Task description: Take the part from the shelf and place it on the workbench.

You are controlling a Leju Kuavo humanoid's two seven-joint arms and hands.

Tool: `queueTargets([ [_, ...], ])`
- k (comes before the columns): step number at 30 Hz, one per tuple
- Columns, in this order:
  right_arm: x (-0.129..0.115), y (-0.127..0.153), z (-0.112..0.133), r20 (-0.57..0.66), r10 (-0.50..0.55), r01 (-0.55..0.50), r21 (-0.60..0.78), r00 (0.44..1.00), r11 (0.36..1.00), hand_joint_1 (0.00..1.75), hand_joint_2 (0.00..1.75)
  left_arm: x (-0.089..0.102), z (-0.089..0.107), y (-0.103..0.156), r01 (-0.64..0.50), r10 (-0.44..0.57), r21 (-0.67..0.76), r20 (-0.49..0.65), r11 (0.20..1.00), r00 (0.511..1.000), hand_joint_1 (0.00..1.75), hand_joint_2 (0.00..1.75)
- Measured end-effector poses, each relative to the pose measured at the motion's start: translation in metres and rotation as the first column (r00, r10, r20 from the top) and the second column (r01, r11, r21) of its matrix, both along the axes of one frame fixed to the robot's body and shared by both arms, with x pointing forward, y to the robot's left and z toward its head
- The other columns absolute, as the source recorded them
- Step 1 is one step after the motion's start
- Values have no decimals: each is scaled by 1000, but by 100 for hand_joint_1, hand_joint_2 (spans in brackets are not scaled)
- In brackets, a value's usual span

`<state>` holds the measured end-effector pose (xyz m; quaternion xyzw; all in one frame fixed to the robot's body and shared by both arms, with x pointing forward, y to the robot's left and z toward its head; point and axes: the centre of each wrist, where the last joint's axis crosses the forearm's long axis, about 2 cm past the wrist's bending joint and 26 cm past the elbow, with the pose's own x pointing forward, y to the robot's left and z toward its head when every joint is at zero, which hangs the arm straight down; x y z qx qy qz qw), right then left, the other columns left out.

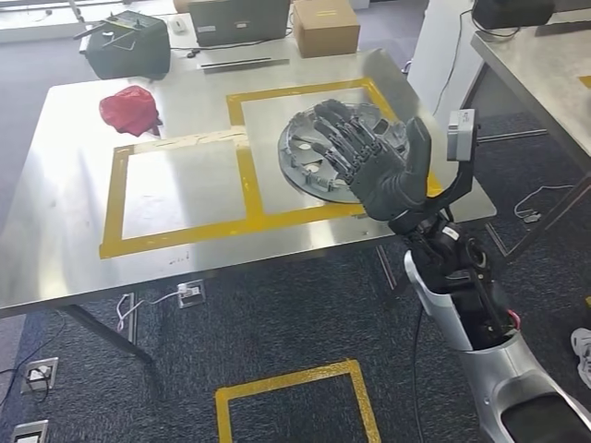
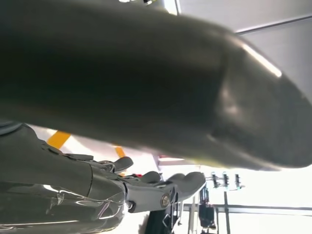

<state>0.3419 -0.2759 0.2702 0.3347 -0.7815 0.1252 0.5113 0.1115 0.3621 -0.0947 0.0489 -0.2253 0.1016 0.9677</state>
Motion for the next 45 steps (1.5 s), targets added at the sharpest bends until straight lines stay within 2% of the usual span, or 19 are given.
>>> queueTargets([
  [10,-2,-3,-5,-37,-38,38,1,999,999,0,0,0,0,-1,0,0,-1,-1,1000,1000,0,0],
  [20,1,-4,3,-16,-61,61,-1,998,998,0,0,7,2,1,1,-1,1,8,1000,1000,0,0],
  [28,3,-3,7,0,-74,74,-4,997,997,0,0,5,2,3,-15,15,1,6,1000,1000,0,0],
  [35,6,-3,10,19,-126,126,-35,992,991,0,0,3,1,3,-24,24,1,2,1000,1000,0,0],
  [45,9,-5,10,-5,-73,73,-12,997,997,0,0,0,0,2,-27,27,-1,-3,1000,1000,0,0],
])
